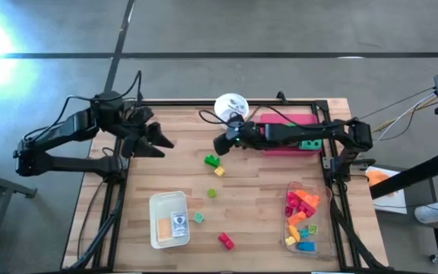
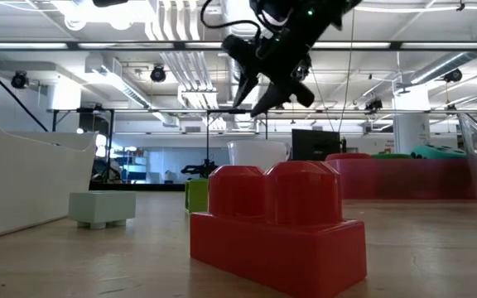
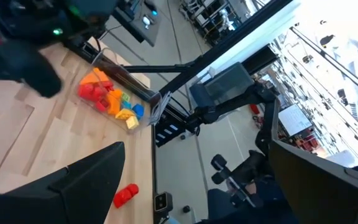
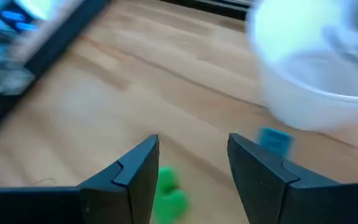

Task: Pick & Place Toys
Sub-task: Put the blue game piece into the transparent bin

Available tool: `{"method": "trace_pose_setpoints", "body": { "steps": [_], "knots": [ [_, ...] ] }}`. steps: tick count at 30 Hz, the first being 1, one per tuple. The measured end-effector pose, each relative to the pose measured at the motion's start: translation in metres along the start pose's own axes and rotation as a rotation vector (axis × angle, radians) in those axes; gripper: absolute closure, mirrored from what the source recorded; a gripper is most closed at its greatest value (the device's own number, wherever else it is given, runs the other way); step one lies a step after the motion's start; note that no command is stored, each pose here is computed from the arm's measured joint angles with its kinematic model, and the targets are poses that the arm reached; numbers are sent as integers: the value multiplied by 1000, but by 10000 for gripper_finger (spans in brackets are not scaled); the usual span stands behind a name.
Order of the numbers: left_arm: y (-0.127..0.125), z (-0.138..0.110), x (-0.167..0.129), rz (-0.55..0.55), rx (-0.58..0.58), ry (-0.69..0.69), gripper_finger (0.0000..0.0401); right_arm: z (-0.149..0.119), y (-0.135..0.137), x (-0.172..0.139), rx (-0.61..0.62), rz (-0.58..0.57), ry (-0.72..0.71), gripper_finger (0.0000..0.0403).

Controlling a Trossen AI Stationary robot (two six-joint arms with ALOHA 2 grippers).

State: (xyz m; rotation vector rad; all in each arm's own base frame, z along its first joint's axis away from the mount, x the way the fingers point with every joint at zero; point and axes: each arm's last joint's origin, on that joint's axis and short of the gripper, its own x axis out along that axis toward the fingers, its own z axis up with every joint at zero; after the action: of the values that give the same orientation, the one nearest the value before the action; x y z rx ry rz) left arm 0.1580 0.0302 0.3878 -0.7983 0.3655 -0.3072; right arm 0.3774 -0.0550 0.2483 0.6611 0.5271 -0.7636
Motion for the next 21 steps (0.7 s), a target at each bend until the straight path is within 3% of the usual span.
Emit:
{"method": "trace_pose_setpoints", "body": {
  "steps": [5, 13, 21],
  "knots": [
    [-1, -1, -1, -10, 4, 1, 2, 5, 8, 11, 19, -187, 49, 219],
    [-4, -2, -4, -23, 10, 3, 2, -1, 24, 51, 47, -261, 100, 219],
    [-7, -3, -8, -35, 15, -6, 2, -12, 13, 72, 56, -361, 158, 219]
  ]
}}
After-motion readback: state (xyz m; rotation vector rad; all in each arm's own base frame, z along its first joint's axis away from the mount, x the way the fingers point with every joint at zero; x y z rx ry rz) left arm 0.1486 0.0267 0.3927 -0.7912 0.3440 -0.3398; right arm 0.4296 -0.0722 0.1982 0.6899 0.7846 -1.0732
